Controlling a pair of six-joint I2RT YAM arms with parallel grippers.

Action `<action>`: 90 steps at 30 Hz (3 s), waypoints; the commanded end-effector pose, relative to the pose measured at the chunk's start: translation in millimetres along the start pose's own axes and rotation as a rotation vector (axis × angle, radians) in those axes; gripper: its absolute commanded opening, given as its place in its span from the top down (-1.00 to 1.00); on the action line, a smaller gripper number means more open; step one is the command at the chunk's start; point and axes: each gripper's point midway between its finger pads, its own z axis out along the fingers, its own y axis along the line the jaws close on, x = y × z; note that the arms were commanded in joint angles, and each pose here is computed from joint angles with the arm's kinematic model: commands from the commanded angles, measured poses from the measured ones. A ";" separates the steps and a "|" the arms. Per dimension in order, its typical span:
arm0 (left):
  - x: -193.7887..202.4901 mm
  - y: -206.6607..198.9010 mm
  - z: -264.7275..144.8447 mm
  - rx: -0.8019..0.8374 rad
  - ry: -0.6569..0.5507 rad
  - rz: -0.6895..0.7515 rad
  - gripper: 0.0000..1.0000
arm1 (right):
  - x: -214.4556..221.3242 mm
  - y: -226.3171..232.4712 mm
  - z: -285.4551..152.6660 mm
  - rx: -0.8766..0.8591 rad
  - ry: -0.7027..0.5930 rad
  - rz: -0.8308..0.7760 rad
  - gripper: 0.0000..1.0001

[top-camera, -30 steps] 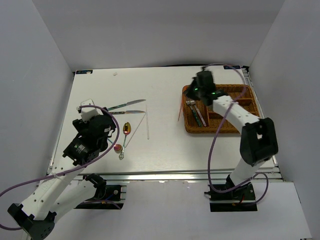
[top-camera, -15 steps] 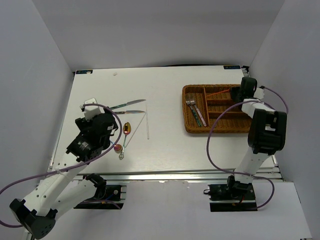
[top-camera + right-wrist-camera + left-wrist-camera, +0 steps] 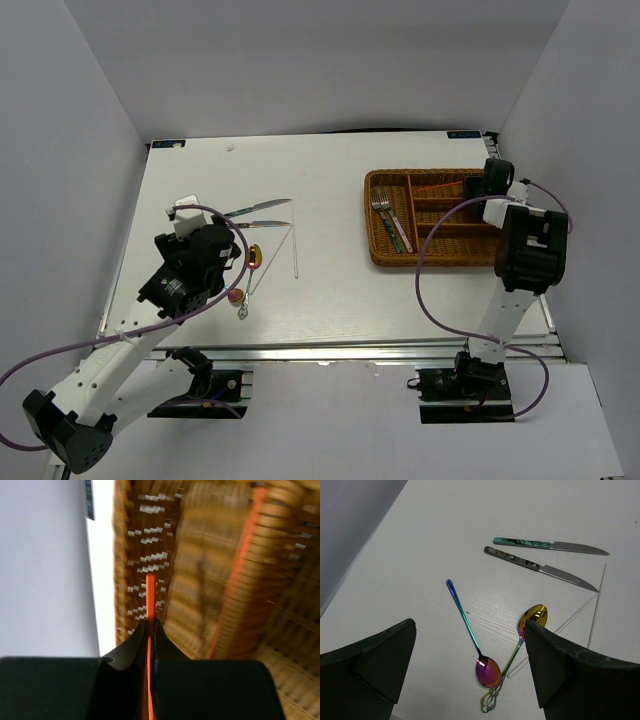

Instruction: Sort the eating utensils into containers

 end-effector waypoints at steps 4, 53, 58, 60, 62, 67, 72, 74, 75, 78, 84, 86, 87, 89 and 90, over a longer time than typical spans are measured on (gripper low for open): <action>-1.6 -1.1 0.9 0.005 -0.004 -0.005 -0.96 | -19.2 42.0 4.2 -0.101 -0.041 -0.002 0.76; -19.5 15.6 -12.9 0.003 -0.065 -0.111 -0.96 | 441.3 -83.4 -264.7 -0.240 0.670 -1.688 0.05; -21.5 16.7 -15.1 0.014 -0.073 -0.124 -0.96 | 440.4 -105.2 -252.0 -0.164 0.688 -1.727 0.11; -22.0 17.3 -16.0 0.016 -0.075 -0.127 -0.96 | 435.2 -120.9 -245.1 -0.119 0.718 -1.733 0.21; -22.2 17.8 -16.4 0.017 -0.076 -0.128 -0.96 | 426.2 -130.4 -239.8 -0.075 0.719 -1.723 0.36; -23.7 17.6 -17.8 0.027 -0.081 -0.136 -0.96 | 385.3 -161.6 -228.2 0.038 0.732 -1.687 0.81; -22.7 16.3 -17.8 0.035 -0.076 -0.131 -0.96 | 358.3 -163.0 -221.9 0.108 0.702 -1.686 1.00; -22.8 15.8 -17.8 0.037 -0.076 -0.132 -0.96 | 350.6 -157.6 -219.8 0.111 0.700 -1.670 1.00; -22.7 15.6 -17.8 0.038 -0.076 -0.132 -0.96 | 349.0 -144.3 -223.4 0.080 0.696 -1.650 1.00; -22.7 15.3 -17.6 0.038 -0.076 -0.130 -0.96 | 353.7 -101.2 -240.0 -0.080 0.742 -1.537 1.00; -22.8 16.5 -17.7 0.034 -0.077 -0.131 -0.96 | 320.8 -19.1 -259.9 -0.306 0.671 -1.293 1.00; -23.5 16.7 -18.1 0.035 -0.080 -0.134 -0.96 | 300.1 -0.8 -254.6 -0.342 0.642 -1.210 1.00; -22.9 16.8 -17.9 0.035 -0.079 -0.132 -0.96 | 292.2 5.6 -251.8 -0.353 0.630 -1.179 1.00; -23.1 17.0 -17.9 0.033 -0.080 -0.133 -0.96 | 265.0 15.5 -240.6 -0.345 0.591 -1.085 1.00; -22.6 17.0 -17.7 0.032 -0.078 -0.131 -0.96 | 256.6 27.7 -235.0 -0.374 0.561 -1.035 1.00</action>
